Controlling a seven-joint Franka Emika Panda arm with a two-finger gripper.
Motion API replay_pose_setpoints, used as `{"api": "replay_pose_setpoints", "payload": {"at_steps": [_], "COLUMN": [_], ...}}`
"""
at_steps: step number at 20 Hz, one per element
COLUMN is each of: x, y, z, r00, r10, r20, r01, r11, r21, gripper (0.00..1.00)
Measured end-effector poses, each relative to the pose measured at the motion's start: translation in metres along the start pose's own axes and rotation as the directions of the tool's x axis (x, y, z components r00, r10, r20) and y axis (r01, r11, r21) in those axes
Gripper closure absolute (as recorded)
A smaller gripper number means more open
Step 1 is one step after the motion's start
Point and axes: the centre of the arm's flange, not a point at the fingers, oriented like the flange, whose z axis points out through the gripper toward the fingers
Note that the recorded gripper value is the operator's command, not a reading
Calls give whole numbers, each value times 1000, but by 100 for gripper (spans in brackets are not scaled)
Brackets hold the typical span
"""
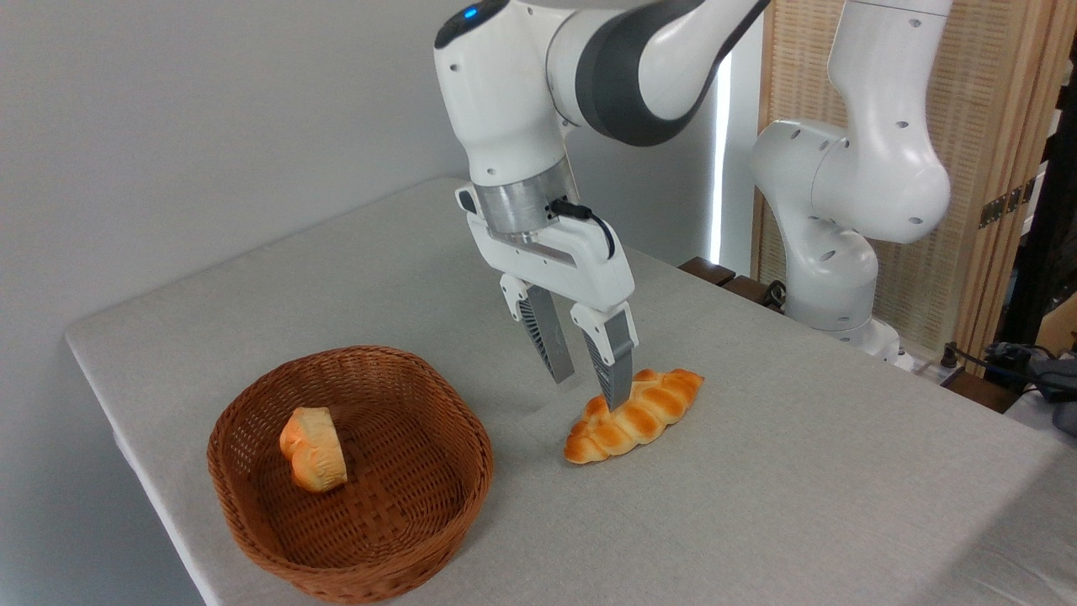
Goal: Put bread into the basket
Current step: 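Close the gripper fingers around the middle of the braided roll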
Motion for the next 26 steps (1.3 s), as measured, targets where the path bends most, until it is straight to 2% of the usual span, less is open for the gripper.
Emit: {"api": "replay_pose_setpoints", "payload": {"at_steps": [6, 21, 25, 26], "x": [-12, -2, -1, -1], "y": [-12, -15, -16, -16], "z": [7, 35, 39, 40], "r00": [1000, 999, 999, 998], "r10": [18, 32, 43, 54], "r20": [-5, 18, 25, 25], "r01": [-18, -31, -42, -53], "r11": [1000, 999, 998, 998], "r21": [-15, -37, -44, -46], "gripper": [0, 1, 30, 34]}}
